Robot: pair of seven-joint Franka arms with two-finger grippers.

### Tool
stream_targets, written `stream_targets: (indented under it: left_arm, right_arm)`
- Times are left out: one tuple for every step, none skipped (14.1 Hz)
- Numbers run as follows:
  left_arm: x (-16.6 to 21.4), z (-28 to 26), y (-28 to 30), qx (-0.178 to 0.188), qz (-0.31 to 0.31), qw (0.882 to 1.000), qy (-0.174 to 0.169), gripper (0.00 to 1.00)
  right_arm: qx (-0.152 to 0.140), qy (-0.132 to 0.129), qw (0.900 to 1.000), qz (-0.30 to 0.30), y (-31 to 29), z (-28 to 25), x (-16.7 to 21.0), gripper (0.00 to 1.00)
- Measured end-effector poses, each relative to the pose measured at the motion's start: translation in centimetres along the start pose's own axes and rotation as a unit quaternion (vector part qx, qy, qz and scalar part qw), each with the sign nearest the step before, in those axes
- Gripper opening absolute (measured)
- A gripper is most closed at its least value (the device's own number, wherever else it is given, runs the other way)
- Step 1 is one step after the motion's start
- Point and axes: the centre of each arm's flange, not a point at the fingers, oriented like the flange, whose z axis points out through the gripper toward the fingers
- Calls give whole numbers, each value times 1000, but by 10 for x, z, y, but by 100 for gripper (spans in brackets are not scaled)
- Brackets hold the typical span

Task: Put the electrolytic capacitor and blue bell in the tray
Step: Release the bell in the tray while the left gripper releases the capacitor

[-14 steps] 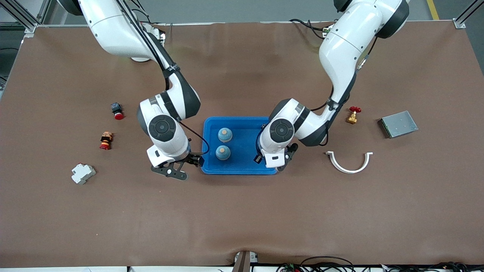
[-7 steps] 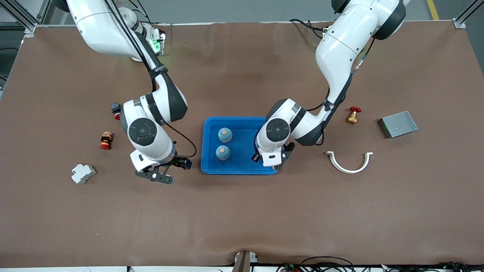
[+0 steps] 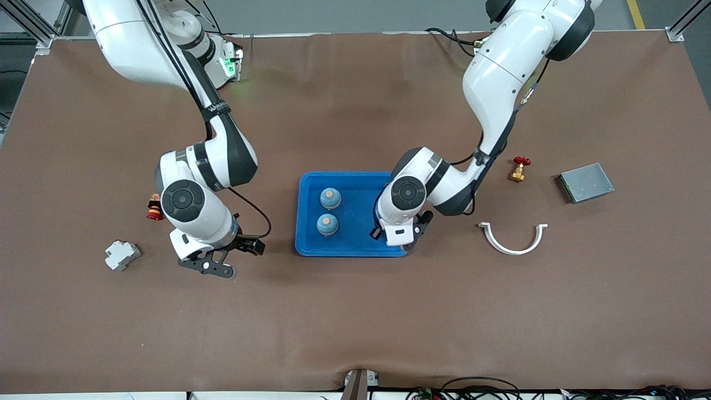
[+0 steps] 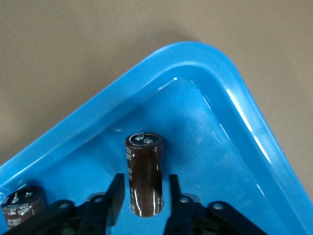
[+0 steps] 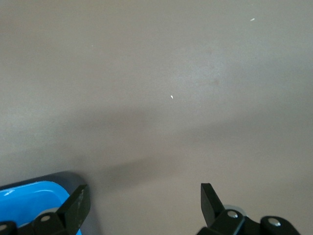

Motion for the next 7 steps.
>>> stream_targets:
  left_arm:
    - [1, -5, 3, -6, 0, 1000, 1, 59]
    - [3, -14, 7, -14, 0, 1000, 3, 70]
    - [5, -25, 10, -22, 3, 1000, 10, 80]
    - [10, -39, 11, -23, 8, 999, 22, 91]
    - [17, -54, 10, -16, 15, 999, 34, 99]
    - [25, -71, 7, -4, 27, 999, 41, 100]
    - [34, -88, 3, 9, 44, 998, 44, 100]
  right_arm:
    - [0, 0, 1000, -8, 2, 0, 1, 100]
    - [0, 0, 1000, -14, 7, 1, 4, 100]
    - [-1, -1, 1000, -20, 15, 1, 9, 100]
    - [-1, -1, 1000, -26, 24, 2, 14, 100]
    - [-1, -1, 1000, -31, 32, 3, 18, 100]
    - [-1, -2, 999, -34, 38, 3, 22, 100]
    - [-1, -2, 999, -35, 41, 3, 23, 100]
